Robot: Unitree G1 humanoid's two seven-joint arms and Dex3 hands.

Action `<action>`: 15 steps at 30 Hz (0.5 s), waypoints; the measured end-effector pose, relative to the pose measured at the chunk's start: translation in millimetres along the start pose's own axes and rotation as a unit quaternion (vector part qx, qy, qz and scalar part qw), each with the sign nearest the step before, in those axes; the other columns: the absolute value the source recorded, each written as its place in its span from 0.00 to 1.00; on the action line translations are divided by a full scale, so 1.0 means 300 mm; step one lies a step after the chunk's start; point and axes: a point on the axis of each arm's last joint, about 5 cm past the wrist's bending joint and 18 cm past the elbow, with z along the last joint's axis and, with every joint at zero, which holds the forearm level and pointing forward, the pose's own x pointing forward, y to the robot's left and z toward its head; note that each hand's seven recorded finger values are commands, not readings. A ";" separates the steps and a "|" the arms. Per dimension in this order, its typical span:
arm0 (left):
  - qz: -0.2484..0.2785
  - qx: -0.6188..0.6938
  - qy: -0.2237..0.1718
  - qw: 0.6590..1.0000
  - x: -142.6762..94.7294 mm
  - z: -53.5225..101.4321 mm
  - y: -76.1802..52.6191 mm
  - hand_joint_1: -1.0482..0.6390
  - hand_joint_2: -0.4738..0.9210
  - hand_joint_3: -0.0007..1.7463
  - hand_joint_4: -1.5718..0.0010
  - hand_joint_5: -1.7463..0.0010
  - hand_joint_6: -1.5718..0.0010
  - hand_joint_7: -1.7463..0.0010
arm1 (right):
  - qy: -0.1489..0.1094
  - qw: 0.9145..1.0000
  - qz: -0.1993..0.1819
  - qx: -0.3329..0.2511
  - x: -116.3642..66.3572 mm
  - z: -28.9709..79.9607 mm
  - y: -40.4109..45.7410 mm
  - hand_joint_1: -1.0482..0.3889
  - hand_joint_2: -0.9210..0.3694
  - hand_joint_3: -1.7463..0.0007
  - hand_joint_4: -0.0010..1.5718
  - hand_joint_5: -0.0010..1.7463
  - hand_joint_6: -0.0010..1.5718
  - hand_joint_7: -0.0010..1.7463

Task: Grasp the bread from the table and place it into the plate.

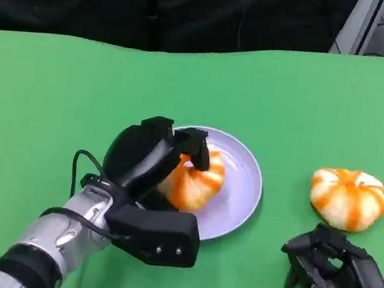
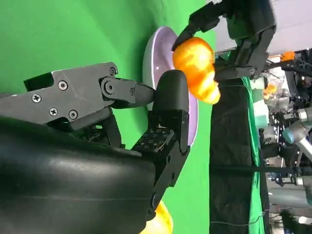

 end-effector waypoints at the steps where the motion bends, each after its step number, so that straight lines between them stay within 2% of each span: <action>1: -0.003 0.000 0.001 1.000 -0.002 -0.001 -0.003 0.55 0.85 0.24 0.59 0.00 0.56 0.14 | 0.000 1.000 0.000 -0.001 0.000 0.000 0.000 0.55 0.02 0.75 0.42 1.00 0.52 0.61; 3: -0.006 0.001 0.001 1.000 -0.003 -0.001 -0.006 0.55 0.85 0.22 0.61 0.00 0.56 0.16 | 0.001 1.000 0.000 -0.001 0.000 0.000 0.000 0.55 0.02 0.75 0.42 1.00 0.52 0.60; 4: -0.006 0.001 0.001 1.000 -0.003 0.000 -0.006 0.56 0.88 0.18 0.63 0.00 0.54 0.24 | 0.001 1.000 0.000 -0.001 0.000 0.000 0.000 0.55 0.03 0.75 0.42 1.00 0.52 0.60; 7: -0.014 0.002 -0.001 1.000 0.007 0.001 -0.008 0.58 0.95 0.07 0.67 0.01 0.52 0.31 | 0.001 1.000 0.000 -0.001 0.000 0.000 0.000 0.55 0.03 0.75 0.42 1.00 0.52 0.60; 15: -0.031 -0.007 -0.002 0.999 0.009 0.009 -0.023 0.59 0.97 0.03 0.68 0.03 0.52 0.33 | 0.001 1.000 0.000 -0.001 0.000 0.000 0.000 0.54 0.03 0.75 0.43 1.00 0.52 0.59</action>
